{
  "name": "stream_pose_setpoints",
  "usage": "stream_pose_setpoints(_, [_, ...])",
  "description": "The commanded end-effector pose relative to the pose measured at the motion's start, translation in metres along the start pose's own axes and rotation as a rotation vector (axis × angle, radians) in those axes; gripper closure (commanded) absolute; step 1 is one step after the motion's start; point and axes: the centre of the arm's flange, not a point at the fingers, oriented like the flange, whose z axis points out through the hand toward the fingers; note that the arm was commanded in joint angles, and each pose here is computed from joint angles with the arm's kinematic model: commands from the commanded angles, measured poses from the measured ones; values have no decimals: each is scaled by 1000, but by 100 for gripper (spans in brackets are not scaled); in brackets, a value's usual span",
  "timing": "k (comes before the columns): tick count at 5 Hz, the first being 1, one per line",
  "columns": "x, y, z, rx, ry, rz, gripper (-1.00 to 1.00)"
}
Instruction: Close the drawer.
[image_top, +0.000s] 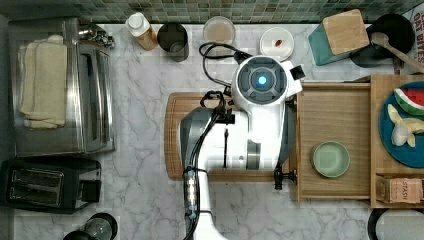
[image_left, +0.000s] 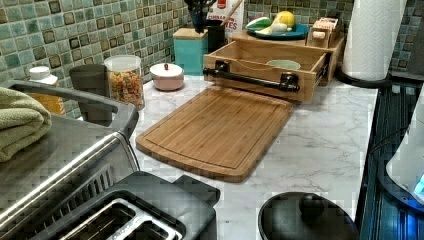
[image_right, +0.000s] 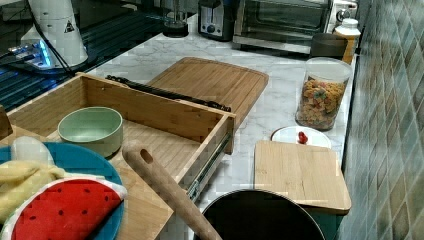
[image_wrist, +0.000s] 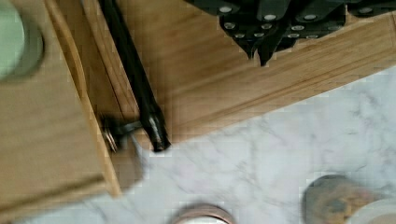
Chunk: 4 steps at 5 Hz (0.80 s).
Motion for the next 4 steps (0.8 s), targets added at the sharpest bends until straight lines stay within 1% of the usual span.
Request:
stream_pose_setpoints(1, [-52,-44,43,-139,-54,-329,100])
stream_pose_setpoints(2, [-53,-39,65,-168,-54,-336,100])
stream_pose_setpoints(3, [-57,-32,92,-194,-42,-340,100])
stream_pose_setpoints(4, [-59,-23,118,-221,13,-350,100])
